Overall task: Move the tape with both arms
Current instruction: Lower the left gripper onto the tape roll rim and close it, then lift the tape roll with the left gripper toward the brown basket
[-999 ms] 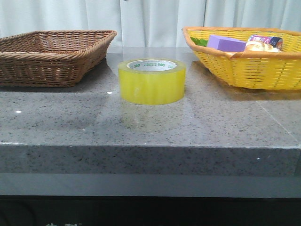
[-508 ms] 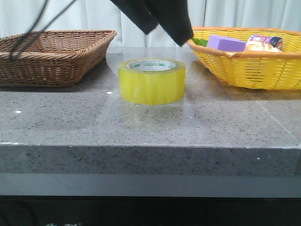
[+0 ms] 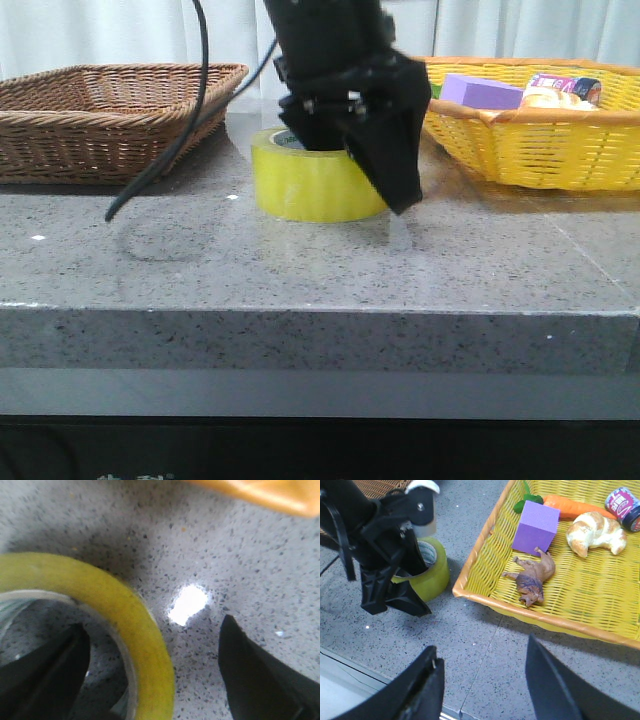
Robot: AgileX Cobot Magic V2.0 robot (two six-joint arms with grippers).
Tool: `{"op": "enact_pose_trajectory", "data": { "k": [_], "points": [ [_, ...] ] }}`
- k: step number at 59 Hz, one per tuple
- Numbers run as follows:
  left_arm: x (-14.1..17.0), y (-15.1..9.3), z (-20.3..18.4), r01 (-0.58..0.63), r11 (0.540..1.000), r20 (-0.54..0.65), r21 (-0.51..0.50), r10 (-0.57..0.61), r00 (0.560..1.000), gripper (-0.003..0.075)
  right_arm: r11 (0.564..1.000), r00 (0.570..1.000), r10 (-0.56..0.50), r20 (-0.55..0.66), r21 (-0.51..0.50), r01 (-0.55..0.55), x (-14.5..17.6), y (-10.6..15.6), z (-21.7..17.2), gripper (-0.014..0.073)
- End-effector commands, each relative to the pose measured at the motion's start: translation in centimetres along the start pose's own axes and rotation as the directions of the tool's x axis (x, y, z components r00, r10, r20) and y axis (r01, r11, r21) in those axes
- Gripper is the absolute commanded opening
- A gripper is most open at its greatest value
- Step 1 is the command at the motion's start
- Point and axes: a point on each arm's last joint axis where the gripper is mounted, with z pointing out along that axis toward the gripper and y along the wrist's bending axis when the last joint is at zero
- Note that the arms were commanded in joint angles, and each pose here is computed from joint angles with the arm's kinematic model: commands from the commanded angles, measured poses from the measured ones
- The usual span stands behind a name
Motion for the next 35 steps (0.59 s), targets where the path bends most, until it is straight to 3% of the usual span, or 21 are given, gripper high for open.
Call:
{"op": "enact_pose_trajectory", "data": {
  "k": [1, 4, 14, 18, 35],
  "points": [
    [-1.0, -0.8, -3.1, -0.014, 1.0, 0.098, -0.015, 0.015, 0.995, 0.0508, 1.0, 0.996, 0.001, 0.091, 0.013, -0.002, -1.2, -0.1, -0.6, 0.0402],
    [-1.0, -0.8, -3.1, -0.014, 1.0, 0.098, -0.015, 0.015, 0.995, 0.0464, 1.0, 0.996, 0.001, 0.091, 0.013, -0.002, -1.2, -0.1, -0.6, 0.0402],
    [-1.1, -0.8, -3.5, -0.018, 1.0, 0.099, -0.017, 0.019, 0.995, 0.0177, 1.0, 0.996, 0.001, 0.091, 0.013, -0.002, -1.2, -0.1, -0.6, 0.0402],
    [-1.4, -0.8, -4.1, -0.018, 1.0, 0.106, -0.017, 0.02, 0.994, 0.0121, 1.0, 0.996, 0.001, 0.091, 0.013, -0.002, -1.2, -0.1, -0.6, 0.0402],
    [-2.3, -0.7, -6.8, -0.013, 0.998, 0.14, -0.058, 0.022, 0.99, 0.012, 1.0, 0.996, 0.001, 0.091, 0.013, -0.002, -1.2, -0.1, -0.6, 0.0402]
  ]
}}
